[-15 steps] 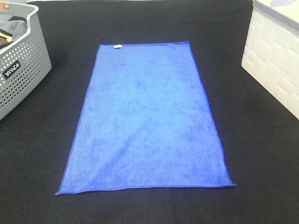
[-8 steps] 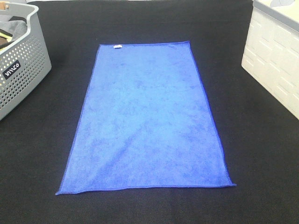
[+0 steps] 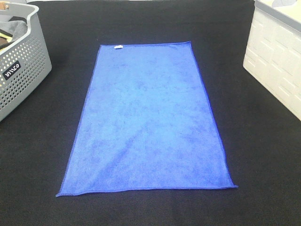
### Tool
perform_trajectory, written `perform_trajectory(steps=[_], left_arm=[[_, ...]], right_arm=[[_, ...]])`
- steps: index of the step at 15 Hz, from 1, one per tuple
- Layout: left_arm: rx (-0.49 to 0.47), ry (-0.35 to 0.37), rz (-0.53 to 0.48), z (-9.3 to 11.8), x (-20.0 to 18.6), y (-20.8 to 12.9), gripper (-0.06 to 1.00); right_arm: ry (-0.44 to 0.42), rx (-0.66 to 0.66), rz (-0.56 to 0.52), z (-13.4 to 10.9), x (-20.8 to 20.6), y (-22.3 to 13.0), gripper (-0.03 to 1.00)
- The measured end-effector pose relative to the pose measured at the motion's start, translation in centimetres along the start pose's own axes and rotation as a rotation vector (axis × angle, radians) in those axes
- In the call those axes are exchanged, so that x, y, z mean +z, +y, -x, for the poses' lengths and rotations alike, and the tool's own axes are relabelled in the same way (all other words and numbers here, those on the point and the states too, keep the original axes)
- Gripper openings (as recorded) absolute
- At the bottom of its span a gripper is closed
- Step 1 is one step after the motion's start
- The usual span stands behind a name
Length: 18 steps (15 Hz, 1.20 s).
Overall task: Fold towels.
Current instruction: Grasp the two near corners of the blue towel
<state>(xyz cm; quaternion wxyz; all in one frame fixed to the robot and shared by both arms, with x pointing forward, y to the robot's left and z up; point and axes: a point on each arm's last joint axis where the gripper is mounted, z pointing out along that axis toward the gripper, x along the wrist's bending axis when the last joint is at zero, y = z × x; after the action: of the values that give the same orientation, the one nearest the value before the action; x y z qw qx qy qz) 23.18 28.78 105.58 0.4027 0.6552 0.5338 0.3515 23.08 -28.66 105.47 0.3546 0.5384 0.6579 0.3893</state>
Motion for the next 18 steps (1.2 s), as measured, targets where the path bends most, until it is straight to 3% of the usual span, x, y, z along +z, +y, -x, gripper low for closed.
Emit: perform_trajectory(steps=[18], left_arm=[[0.000, 0.000, 0.000, 0.00, 0.00, 0.00, 0.73]], right_arm=[[0.000, 0.000, 0.000, 0.00, 0.00, 0.00, 0.94]])
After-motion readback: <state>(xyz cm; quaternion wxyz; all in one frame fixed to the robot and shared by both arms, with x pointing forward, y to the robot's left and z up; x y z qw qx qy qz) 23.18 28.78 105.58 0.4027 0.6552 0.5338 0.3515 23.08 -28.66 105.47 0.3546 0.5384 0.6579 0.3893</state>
